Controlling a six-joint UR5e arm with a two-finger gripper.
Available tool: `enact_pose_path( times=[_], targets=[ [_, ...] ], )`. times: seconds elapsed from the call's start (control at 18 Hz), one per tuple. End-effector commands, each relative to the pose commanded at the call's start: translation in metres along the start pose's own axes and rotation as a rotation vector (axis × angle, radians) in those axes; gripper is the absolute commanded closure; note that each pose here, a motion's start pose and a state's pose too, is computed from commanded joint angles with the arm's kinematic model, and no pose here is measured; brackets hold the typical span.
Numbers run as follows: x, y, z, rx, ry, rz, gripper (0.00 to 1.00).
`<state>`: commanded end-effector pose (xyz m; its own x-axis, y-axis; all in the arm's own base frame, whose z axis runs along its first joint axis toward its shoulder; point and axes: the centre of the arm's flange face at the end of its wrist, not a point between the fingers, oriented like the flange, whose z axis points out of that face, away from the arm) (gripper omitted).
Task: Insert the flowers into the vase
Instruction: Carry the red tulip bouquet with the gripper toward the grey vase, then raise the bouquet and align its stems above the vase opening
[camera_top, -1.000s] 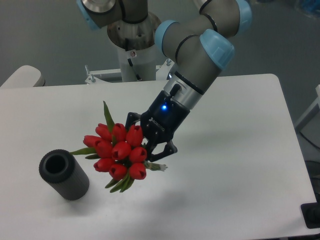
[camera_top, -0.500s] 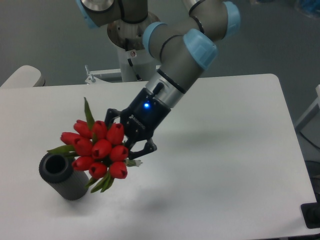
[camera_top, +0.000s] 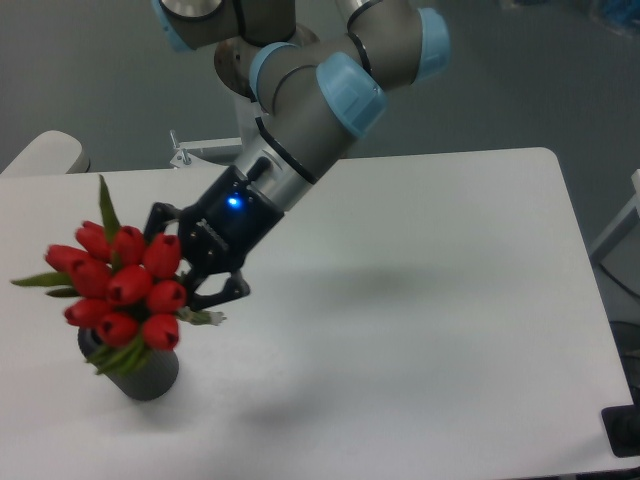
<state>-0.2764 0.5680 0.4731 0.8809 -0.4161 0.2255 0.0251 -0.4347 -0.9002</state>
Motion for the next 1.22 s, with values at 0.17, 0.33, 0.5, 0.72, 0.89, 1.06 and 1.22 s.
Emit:
enact_pose_path(
  times=[0.17,0.33,0.5,0.72,0.89,1.06,1.22],
  targets=[
    [0.012,-0.007,0.009,0.015,0.036,0.013,0.67],
    [0.022,-0.021,0.015,0.053,0.081,0.046,0.67],
    [0.024,-0.023,0.018,0.12,0.156,0.048,0.67],
    [0.025,-0.019,0.028,0.162,0.216,0.07,0.67],
    [0.024,-0.015,0.033,0.167,0.228,0.076,0.67],
    [0.027,-0.013,0.04,0.166,0.238,0.099,0.67],
    [0.025,-0.005,0.046,0.163,0.242,0.114,0.67]
  ],
)
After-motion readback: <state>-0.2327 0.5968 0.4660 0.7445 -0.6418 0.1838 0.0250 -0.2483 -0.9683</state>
